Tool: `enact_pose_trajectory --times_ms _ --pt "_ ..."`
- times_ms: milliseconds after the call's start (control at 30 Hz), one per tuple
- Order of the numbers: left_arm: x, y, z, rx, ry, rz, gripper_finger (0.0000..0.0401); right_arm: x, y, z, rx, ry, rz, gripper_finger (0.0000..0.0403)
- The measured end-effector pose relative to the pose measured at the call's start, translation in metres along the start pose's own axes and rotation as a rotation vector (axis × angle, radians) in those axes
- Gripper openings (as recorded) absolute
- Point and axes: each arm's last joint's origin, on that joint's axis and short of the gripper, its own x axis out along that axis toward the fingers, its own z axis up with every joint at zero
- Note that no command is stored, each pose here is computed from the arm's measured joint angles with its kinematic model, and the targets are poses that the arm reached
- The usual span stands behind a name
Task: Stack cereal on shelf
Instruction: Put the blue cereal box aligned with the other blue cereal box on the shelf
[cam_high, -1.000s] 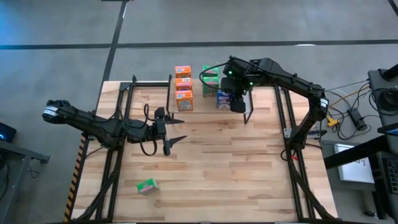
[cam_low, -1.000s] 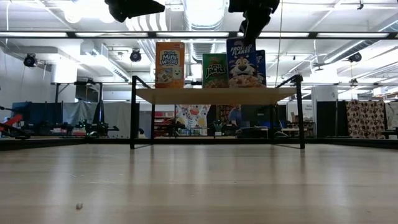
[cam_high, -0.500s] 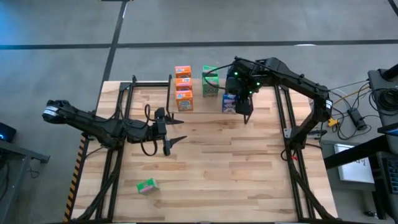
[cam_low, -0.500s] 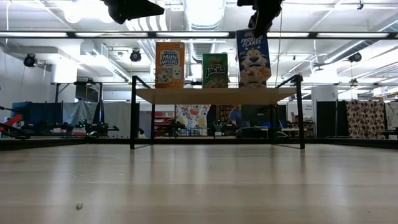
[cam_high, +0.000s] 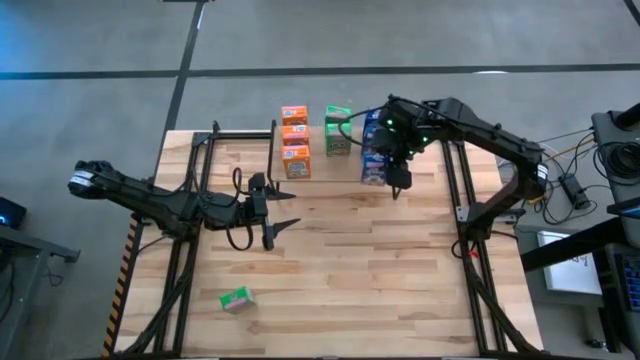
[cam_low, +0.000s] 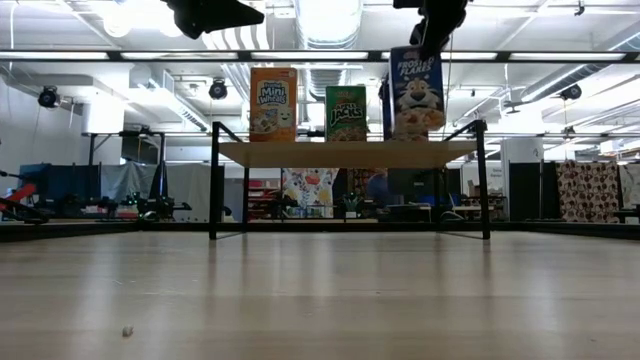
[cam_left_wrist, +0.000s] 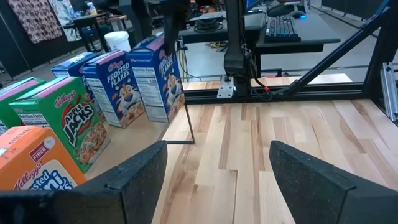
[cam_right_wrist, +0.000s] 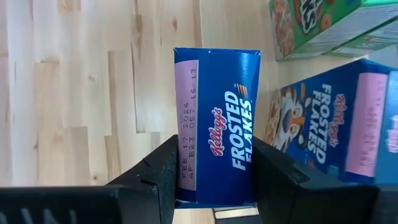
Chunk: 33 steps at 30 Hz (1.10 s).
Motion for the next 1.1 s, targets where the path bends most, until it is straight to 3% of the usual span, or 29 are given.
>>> enact_pose_trajectory --times_ms 267,600,1100 --pt "0.000 0.000 0.000 0.000 0.000 -0.001 0.0267 0.007 -0.001 -0.011 -0.015 -0.023 -0.108 0.0153" --pt "0.000 0.000 0.000 -0.001 -0.002 -0.001 0.0267 0.013 -0.001 -0.016 -0.036 -0.046 -0.119 0.0158" --pt "0.000 0.000 0.000 -0.001 -0.003 -0.001 0.0267 0.013 -0.001 -0.015 -0.044 -0.046 -0.130 0.0219"
